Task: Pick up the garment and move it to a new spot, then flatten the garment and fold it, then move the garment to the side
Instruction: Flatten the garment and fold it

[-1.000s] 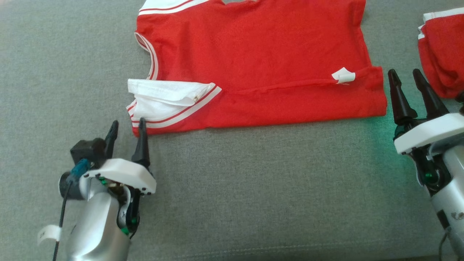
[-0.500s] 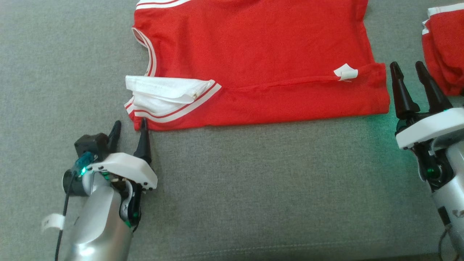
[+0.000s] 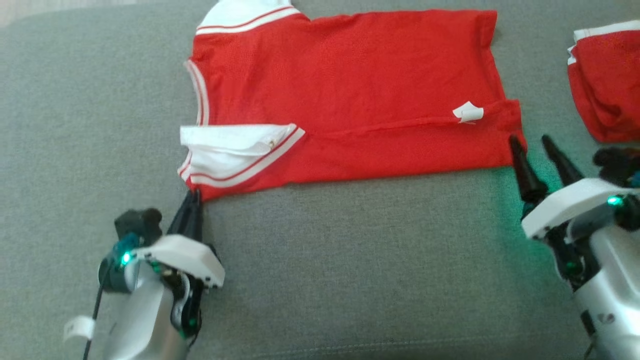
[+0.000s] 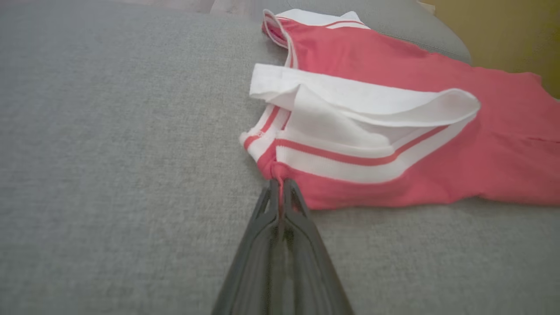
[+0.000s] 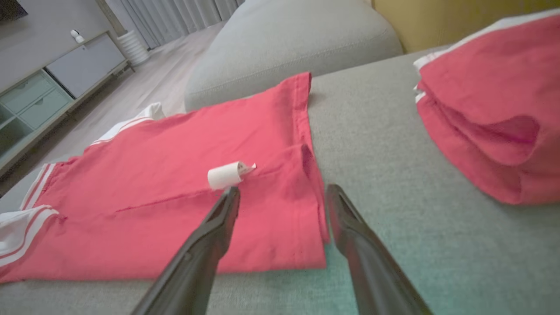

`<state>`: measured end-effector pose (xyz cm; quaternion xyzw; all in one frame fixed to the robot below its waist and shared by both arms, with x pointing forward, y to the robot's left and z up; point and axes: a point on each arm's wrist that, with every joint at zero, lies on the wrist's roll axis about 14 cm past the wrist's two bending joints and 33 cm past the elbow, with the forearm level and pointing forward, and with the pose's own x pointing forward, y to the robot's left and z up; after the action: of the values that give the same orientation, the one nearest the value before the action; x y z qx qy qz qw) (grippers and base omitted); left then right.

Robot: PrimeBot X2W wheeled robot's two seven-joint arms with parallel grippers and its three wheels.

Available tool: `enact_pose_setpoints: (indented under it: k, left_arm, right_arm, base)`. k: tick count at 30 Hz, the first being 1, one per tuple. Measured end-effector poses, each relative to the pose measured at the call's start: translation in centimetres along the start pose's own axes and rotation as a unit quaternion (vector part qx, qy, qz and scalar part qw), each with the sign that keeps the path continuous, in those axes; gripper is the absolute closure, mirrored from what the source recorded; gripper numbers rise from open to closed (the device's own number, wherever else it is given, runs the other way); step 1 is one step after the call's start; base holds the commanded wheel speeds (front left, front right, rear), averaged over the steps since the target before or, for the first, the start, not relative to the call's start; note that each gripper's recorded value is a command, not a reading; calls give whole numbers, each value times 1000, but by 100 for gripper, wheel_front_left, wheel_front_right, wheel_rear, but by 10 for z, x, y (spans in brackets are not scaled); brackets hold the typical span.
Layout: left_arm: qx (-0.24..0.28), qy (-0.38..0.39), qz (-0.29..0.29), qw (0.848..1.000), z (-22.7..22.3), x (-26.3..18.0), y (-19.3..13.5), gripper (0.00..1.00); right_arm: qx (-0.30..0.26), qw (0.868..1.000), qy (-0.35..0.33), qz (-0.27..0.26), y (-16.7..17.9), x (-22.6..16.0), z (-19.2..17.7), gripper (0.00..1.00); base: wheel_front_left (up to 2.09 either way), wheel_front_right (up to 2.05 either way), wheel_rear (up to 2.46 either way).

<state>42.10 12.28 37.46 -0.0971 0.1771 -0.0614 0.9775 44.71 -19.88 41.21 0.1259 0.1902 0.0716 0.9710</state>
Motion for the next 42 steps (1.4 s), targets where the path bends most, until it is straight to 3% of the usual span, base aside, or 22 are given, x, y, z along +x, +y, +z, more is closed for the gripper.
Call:
enact_pose_setpoints:
  k: [9,16,17,18,19,29,42]
  left_arm:
    - [-3,-28,7,1000,14,-13,5,100]
    - [-1,-35,7,999,17,-15,6,100]
    - [-1,-36,7,999,18,-16,6,100]
    - [-1,-36,7,999,18,-16,6,100]
    - [0,-36,7,999,19,-17,6,100]
    - [6,-54,-1,999,28,-29,3,100]
    - [9,-18,-2,1000,-4,-83,1,100]
  right_arm:
    - [-22,994,91,-51,-18,0,-43,0]
    - [-38,992,108,-61,-15,15,-43,0]
    - [-41,991,111,-61,-14,16,-43,13]
    - [-46,990,117,-62,-14,16,-44,67]
    - [-47,990,120,-63,-15,16,-45,100]
    - [-37,991,112,-64,-13,-4,-46,100]
    - [-8,992,109,-57,-17,-70,-51,100]
  base:
    - [0,0,0]
    - [0,0,0]
    - [0,0,0]
    - [0,0,0]
    - [0,0,0]
    - [0,0,0]
    - [0,0,0]
